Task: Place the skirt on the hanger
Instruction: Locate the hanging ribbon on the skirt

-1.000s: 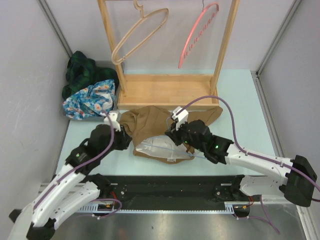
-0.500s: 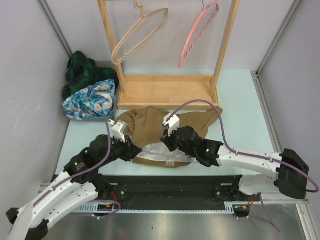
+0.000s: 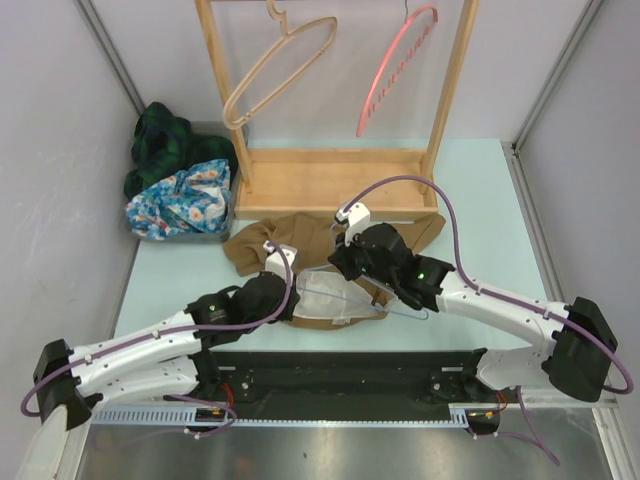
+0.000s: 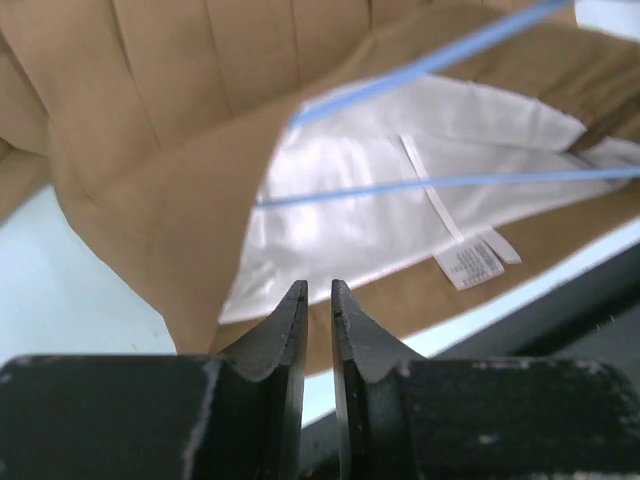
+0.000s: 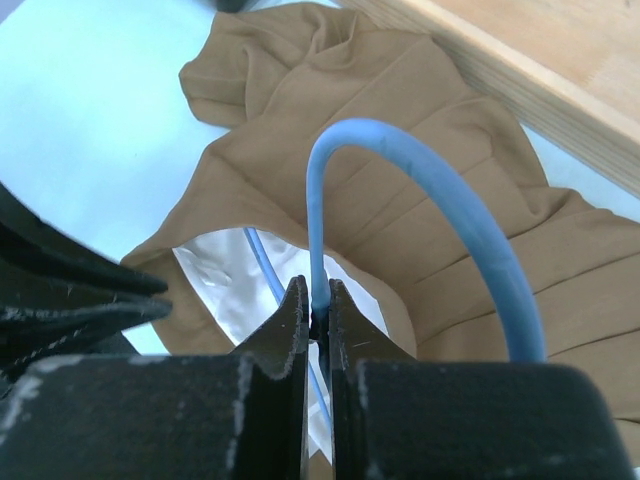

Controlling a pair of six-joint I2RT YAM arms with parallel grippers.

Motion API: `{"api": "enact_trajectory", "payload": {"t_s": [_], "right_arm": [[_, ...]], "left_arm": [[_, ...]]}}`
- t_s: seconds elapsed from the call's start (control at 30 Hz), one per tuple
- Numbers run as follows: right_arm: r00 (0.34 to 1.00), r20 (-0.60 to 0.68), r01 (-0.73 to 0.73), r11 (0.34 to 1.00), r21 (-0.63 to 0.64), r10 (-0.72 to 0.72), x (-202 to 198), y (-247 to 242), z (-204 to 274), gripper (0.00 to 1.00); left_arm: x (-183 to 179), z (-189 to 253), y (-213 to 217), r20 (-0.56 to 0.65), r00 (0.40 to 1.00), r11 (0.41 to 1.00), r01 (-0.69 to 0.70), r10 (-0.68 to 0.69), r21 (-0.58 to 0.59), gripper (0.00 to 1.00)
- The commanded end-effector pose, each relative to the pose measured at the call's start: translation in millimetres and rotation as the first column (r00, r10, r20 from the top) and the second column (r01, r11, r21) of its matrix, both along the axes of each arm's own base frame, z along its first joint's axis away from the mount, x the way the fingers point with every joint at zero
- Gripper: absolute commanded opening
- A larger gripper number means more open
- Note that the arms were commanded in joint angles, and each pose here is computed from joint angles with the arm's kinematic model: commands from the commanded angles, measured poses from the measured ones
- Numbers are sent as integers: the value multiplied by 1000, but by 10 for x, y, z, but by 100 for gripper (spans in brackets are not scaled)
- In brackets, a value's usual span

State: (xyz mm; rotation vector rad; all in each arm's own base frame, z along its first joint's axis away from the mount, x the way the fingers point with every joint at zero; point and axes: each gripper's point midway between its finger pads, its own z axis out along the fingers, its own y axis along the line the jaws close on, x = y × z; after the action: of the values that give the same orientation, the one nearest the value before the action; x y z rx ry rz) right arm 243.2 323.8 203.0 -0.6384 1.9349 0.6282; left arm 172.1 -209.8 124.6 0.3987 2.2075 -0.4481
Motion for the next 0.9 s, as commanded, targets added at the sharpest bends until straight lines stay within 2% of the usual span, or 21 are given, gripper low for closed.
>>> {"api": "enact_trajectory", "payload": {"t_s": [0.0,0.13,0.23,0.3,0.43,0.63,0.87], "right_arm": [[1000,8,-24,999,45,24,30,31,171,0],[999,-16,-29,997,67,30,59,18,176,0],[999,-46,-25,997,69,29,111,11,157,0],[998,-61,-13,998,62,17,159,-9,124,0],[996,-87,-27,997,79,34,154,19,114,0],[993,-109,-25,995,96,36,188,15,110,0],[993,-116,-7,994,113,20,256,3,138,0]], "left_arm": [[216,3,-48,99,995,999,-28,23,45,18],[250,-143,-94,85,995,986,32,-47,166,22],[197,-148,-155,57,993,979,92,-104,181,26],[167,-184,-135,45,992,976,107,-117,189,29],[237,-325,45,34,996,955,68,-81,290,32],[303,-390,82,6,995,933,92,-101,349,34],[231,-504,27,-41,987,925,162,-158,344,32]]}}
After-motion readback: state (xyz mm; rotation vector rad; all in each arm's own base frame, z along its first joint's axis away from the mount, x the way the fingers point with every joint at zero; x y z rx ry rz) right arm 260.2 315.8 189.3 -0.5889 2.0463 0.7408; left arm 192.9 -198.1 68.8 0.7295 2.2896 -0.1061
